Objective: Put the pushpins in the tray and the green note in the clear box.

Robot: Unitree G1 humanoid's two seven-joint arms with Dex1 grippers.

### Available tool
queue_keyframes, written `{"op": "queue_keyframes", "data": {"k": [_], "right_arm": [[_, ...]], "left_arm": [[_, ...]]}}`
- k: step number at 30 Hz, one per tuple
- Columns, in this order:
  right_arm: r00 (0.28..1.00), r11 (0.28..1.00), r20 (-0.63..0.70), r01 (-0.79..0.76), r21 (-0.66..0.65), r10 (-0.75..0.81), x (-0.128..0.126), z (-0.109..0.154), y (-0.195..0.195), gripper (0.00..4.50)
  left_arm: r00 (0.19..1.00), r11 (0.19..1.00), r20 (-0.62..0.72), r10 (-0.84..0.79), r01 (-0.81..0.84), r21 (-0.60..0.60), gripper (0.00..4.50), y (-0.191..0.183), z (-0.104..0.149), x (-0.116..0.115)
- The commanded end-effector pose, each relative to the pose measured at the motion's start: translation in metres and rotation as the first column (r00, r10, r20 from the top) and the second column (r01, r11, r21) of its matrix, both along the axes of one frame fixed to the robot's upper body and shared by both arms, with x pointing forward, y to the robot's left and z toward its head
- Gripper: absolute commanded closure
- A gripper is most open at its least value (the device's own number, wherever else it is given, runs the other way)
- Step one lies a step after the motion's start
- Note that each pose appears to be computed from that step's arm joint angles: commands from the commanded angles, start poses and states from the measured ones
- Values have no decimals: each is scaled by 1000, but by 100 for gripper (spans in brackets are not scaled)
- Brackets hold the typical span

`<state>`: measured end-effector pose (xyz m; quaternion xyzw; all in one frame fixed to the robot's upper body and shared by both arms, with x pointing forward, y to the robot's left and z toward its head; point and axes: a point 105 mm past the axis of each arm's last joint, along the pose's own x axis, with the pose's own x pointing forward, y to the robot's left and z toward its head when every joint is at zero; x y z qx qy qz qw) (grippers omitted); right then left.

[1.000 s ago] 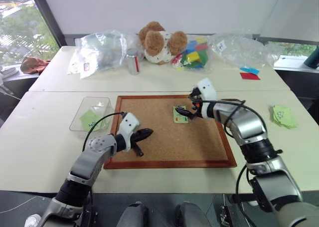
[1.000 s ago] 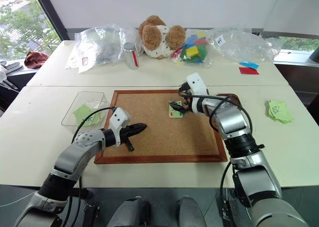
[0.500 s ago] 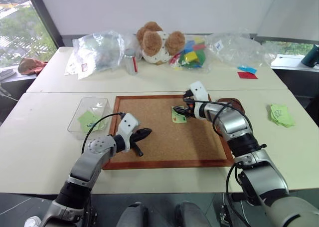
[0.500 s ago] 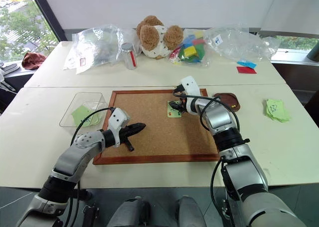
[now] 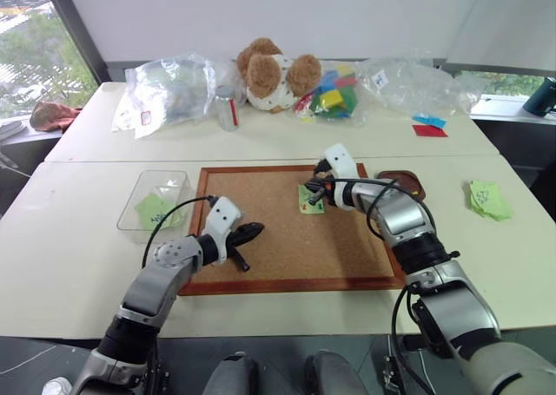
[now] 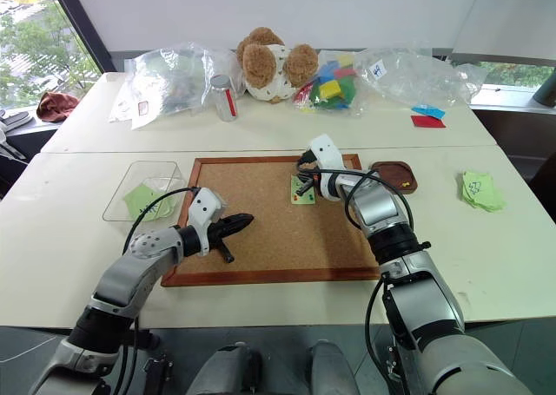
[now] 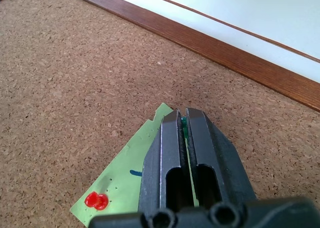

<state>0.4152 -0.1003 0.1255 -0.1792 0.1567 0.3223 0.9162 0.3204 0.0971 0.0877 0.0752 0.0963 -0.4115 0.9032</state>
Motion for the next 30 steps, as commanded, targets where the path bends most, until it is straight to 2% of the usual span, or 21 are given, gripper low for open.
{"op": "queue_keyframes", "data": {"k": [1,9,14,17,23,30], "right_arm": [[999,999,40,-10,53,8,0,21,2,445],[995,989,97,-16,147,2,-6,67,-2,445],[992,988,120,11,157,-31,-10,80,-13,445],[984,984,139,93,154,-115,-6,86,-39,445],[924,938,168,329,106,-343,4,86,-114,445],[866,873,118,485,43,-487,3,58,-167,445]], "left_arm": [[1000,1000,-19,24,-24,9,450,6,-5,-1],[999,1000,-36,22,-21,11,450,5,-10,-4],[999,1000,-46,20,-20,13,450,5,-13,-5],[999,1000,-49,18,-18,14,450,5,-13,-6],[999,1000,-52,15,-14,15,450,4,-14,-7],[999,1000,-54,5,-4,16,450,3,-15,-7]]}}
